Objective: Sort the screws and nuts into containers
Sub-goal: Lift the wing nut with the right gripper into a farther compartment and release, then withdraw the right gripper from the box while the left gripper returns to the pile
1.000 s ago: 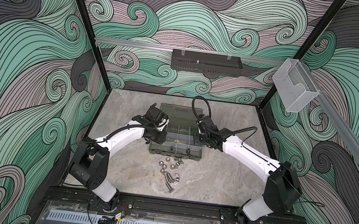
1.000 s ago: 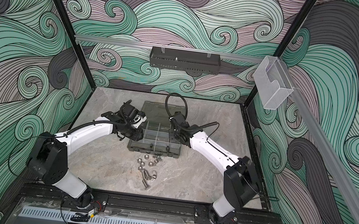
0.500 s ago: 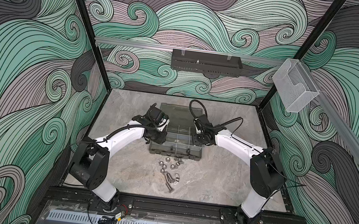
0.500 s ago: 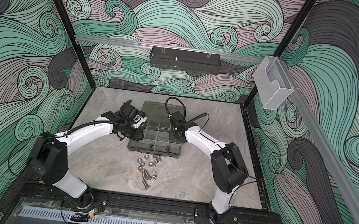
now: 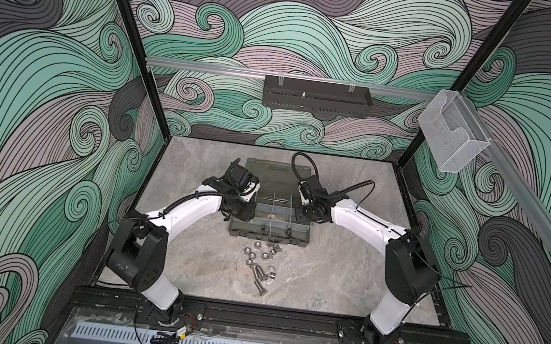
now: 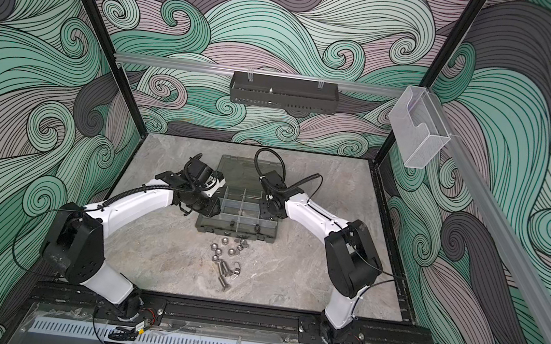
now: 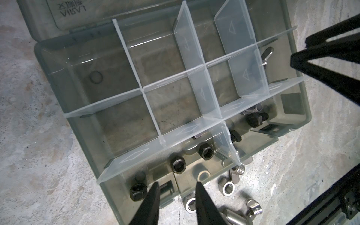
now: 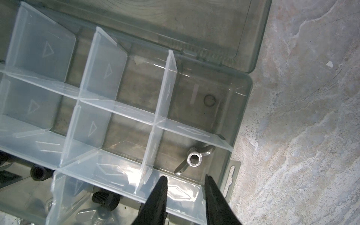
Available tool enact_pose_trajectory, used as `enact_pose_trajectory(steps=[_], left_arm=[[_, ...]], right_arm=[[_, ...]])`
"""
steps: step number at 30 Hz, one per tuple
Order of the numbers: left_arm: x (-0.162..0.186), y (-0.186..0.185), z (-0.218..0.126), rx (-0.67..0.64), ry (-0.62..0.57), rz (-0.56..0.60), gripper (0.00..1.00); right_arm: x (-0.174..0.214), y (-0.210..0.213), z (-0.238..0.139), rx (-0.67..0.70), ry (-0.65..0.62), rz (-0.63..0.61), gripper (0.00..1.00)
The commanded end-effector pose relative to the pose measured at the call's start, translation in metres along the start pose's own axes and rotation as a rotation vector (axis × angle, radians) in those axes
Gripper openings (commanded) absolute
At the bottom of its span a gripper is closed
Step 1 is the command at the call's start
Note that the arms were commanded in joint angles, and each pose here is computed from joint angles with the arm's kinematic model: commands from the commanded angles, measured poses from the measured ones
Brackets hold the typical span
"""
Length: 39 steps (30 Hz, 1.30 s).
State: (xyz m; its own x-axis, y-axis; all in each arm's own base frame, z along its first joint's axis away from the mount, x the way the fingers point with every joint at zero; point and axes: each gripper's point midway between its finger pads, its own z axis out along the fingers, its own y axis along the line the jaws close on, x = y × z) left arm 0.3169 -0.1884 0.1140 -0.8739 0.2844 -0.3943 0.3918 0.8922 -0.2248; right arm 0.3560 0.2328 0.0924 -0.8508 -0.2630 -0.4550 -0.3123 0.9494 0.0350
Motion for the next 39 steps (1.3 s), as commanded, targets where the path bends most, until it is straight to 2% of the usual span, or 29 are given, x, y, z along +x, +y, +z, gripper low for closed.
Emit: enact_pose_trajectory(steps=[1, 10, 18, 26, 39], left_arm=[[-0.003, -0.001, -0.006, 0.017, -0.023, -0.014, 0.35], [-0.001, -0.005, -0.002, 0.041, -0.008, -0.007, 0.35], [0.016, -0.032, 0.0, 0.137, 0.026, -0.015, 0.35], [0.046, -0.074, -0.001, 0.142, 0.079, 0.035, 0.36], [0.113, -0.136, 0.017, 0.181, 0.218, 0.091, 0.36]], right_arm=[[-0.002, 0.0, -0.018, -0.029, -0.028, 0.011, 0.35], [0.02, -0.002, -0.04, -0.074, -0.05, 0.046, 0.35], [0.058, -0.018, -0.075, -0.075, -0.087, 0.05, 0.36], [0.091, -0.035, -0.091, -0.051, -0.101, 0.069, 0.37], [0.132, -0.047, -0.08, -0.034, -0.063, 0.128, 0.38]])
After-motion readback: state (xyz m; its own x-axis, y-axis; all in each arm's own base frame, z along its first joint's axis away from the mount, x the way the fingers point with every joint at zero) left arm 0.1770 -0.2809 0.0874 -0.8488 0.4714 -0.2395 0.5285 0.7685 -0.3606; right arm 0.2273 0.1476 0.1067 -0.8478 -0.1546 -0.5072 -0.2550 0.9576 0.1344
